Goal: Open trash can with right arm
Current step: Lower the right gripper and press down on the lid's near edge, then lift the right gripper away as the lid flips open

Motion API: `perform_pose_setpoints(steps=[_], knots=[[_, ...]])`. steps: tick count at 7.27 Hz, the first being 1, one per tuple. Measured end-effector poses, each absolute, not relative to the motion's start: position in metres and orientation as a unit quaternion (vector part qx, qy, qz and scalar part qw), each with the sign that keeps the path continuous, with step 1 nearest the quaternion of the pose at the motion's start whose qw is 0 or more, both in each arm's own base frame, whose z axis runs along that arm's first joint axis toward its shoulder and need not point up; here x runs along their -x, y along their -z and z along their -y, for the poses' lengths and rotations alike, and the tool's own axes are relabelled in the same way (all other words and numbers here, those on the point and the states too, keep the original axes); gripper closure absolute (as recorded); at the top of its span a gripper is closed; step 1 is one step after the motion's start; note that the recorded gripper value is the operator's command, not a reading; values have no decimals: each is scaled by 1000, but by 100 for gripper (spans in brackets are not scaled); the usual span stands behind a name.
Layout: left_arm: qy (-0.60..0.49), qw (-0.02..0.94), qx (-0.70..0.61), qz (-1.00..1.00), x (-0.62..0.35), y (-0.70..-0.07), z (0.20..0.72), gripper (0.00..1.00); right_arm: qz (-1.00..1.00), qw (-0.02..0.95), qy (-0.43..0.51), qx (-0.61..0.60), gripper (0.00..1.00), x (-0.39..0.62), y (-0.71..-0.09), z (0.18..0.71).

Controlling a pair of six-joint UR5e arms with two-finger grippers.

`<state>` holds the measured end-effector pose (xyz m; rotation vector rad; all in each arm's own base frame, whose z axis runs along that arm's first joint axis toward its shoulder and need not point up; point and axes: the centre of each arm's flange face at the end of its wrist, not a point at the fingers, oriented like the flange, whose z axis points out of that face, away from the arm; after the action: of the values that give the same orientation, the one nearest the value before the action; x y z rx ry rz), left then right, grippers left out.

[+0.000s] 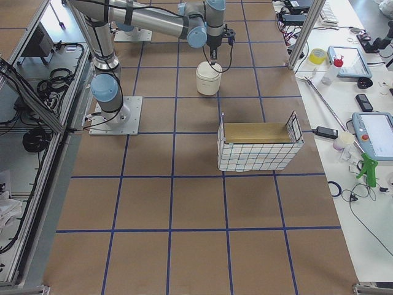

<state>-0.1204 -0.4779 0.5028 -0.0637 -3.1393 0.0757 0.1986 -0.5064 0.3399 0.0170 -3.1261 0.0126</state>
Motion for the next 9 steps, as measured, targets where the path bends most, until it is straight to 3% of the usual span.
perform_pose_setpoints(steps=[9], knots=[[-24, 0, 20, 1000, 120, -503, 478, 0, 999, 17, 40, 4, 100, -194, -317, 502]])
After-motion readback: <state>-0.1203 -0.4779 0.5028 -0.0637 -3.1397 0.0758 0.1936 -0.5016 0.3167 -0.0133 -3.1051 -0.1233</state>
